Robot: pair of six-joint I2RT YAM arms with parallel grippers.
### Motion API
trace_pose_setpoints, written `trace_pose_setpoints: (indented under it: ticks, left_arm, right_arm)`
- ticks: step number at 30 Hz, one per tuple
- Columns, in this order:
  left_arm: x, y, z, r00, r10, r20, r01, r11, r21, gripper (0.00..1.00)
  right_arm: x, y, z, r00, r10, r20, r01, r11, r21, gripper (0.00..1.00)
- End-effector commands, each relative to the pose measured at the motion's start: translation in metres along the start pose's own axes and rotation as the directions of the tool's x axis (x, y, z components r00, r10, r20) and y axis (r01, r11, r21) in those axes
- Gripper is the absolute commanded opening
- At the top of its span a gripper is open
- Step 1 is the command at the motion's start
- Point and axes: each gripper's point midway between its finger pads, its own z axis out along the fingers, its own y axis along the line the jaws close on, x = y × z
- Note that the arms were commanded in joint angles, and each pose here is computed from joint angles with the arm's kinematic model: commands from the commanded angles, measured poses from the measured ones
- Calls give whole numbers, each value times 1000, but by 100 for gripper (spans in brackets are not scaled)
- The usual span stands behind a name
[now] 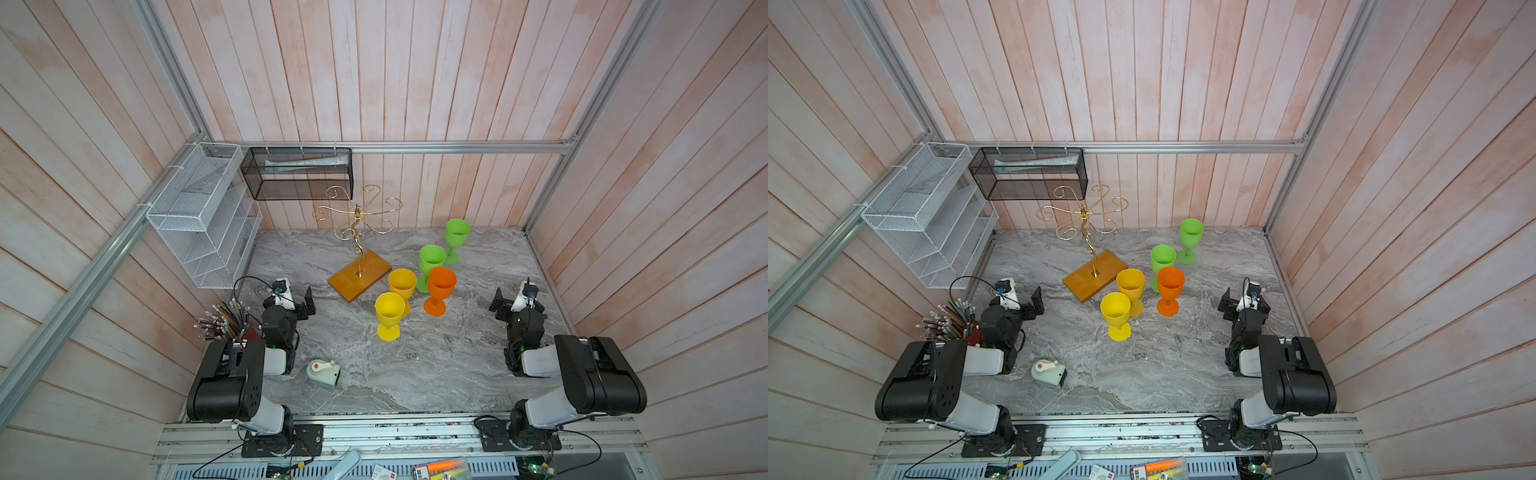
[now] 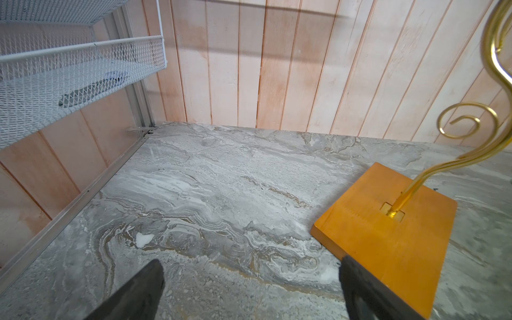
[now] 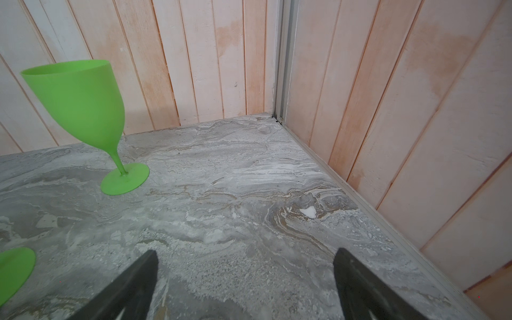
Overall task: Take the wine glass off the wine glass rack
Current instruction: Reset both arms
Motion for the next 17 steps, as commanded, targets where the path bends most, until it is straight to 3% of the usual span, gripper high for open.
trace_pose_setpoints:
  ticks: [1, 17]
  left_arm:
    - [-4, 1, 2, 1000, 13, 16, -12, 1000, -10, 100]
    - [-4, 1, 2, 1000, 14, 15, -13, 1000, -9, 100]
  right_arm:
    - [-5, 4, 2, 1000, -6, 11, 6, 1000, -11, 98]
    - [-5, 4, 3, 1000, -5, 10, 5, 1000, -10, 98]
